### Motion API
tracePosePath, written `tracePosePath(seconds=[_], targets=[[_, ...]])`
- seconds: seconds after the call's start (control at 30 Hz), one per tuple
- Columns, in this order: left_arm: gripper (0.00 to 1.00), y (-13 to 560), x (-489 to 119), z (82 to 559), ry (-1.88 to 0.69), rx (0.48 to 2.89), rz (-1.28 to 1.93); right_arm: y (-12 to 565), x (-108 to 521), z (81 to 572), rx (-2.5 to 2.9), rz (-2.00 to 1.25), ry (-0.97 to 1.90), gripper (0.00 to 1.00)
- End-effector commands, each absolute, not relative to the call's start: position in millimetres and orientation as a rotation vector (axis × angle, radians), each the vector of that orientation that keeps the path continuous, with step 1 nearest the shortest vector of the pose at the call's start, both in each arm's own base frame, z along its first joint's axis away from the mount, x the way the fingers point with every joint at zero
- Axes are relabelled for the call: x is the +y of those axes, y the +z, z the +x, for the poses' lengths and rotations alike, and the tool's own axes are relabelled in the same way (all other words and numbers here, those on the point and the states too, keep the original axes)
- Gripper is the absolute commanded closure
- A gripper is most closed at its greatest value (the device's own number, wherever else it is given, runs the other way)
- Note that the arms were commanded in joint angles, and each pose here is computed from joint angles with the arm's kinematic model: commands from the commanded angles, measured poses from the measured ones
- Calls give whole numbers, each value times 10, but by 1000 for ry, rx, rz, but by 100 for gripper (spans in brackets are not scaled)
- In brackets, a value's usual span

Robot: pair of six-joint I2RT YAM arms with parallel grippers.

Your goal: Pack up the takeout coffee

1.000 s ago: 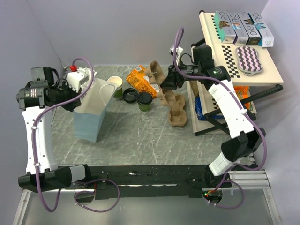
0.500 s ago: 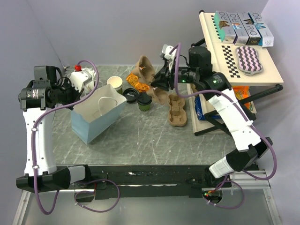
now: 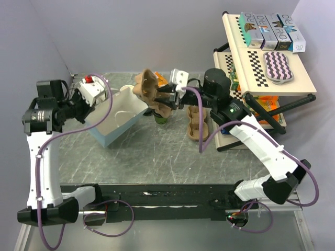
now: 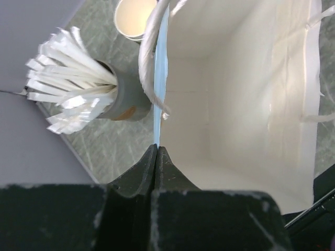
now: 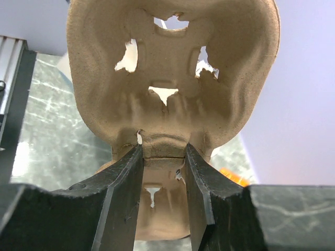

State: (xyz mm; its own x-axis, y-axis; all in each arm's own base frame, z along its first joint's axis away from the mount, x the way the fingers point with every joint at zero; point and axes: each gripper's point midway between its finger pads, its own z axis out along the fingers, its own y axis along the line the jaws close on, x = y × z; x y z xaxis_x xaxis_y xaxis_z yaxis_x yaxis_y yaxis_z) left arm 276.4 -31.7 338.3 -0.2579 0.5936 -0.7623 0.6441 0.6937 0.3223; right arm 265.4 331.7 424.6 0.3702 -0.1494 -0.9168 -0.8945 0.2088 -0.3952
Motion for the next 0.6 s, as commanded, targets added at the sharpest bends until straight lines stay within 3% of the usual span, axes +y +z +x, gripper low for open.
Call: tracePosePath(seconds=[0.0, 0.57], targets=[[99, 3244, -446, 2746, -89, 1845, 1040, 4630, 3328, 2393, 829, -1289, 587, 100], [99, 3234, -668, 2587, -246, 1807, 988, 4426, 3804, 2151, 610, -1351, 560, 100]])
